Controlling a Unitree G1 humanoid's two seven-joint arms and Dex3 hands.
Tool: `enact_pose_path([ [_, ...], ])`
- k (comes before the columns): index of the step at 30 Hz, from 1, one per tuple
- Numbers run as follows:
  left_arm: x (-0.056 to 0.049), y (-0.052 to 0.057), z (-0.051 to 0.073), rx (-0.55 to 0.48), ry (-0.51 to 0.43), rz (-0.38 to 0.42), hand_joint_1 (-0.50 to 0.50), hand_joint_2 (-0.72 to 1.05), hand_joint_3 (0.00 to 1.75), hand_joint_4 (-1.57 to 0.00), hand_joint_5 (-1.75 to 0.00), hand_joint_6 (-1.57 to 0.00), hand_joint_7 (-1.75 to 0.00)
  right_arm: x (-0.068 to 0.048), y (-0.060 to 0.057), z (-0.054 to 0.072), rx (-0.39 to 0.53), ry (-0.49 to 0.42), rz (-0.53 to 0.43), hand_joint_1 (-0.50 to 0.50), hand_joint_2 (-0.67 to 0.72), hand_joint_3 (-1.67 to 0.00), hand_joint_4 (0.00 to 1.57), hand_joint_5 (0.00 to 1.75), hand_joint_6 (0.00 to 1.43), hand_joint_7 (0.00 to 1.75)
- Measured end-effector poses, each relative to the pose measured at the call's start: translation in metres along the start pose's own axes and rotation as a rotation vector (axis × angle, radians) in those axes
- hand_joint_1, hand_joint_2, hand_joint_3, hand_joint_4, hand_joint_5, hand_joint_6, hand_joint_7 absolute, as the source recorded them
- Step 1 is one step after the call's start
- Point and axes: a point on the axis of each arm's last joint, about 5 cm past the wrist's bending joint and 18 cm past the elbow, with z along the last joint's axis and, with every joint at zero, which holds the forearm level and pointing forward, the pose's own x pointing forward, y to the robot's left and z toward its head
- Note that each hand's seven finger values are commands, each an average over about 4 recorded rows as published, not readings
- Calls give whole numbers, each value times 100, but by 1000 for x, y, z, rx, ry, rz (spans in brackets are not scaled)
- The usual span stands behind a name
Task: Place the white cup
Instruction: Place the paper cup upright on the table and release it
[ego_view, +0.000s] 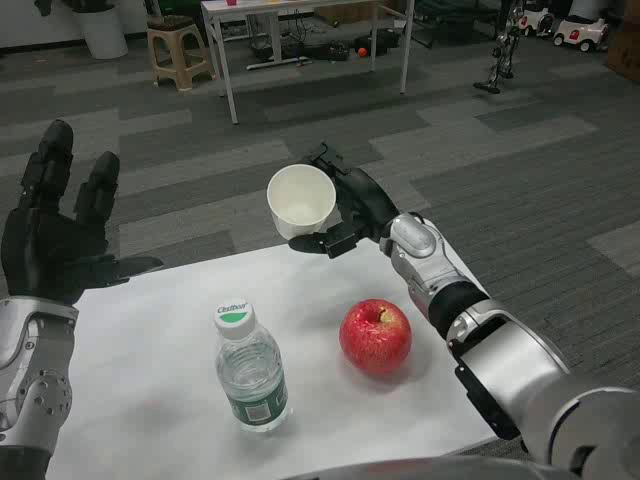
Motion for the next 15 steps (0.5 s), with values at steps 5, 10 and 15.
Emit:
enact_pose_path([
  [5, 0, -1, 2, 6, -9, -6, -50, 16, 9, 0, -21, 0, 0, -24, -11, -6, 10, 0, -69, 29, -41, -95, 0, 155, 0, 168],
  [10, 0, -1, 2, 7, -10, -6, -50, 16, 9, 0, -21, 0, 0, -29, -14, -7, 5, 13, -80, 29, -41, -93, 0, 155, 0, 168],
  [15, 1, -1, 2, 7, -12, -6, -50, 16, 9, 0, -21, 0, 0, -28, -14, -7, 5, 12, -80, 29, -41, -91, 0, 155, 0, 168],
])
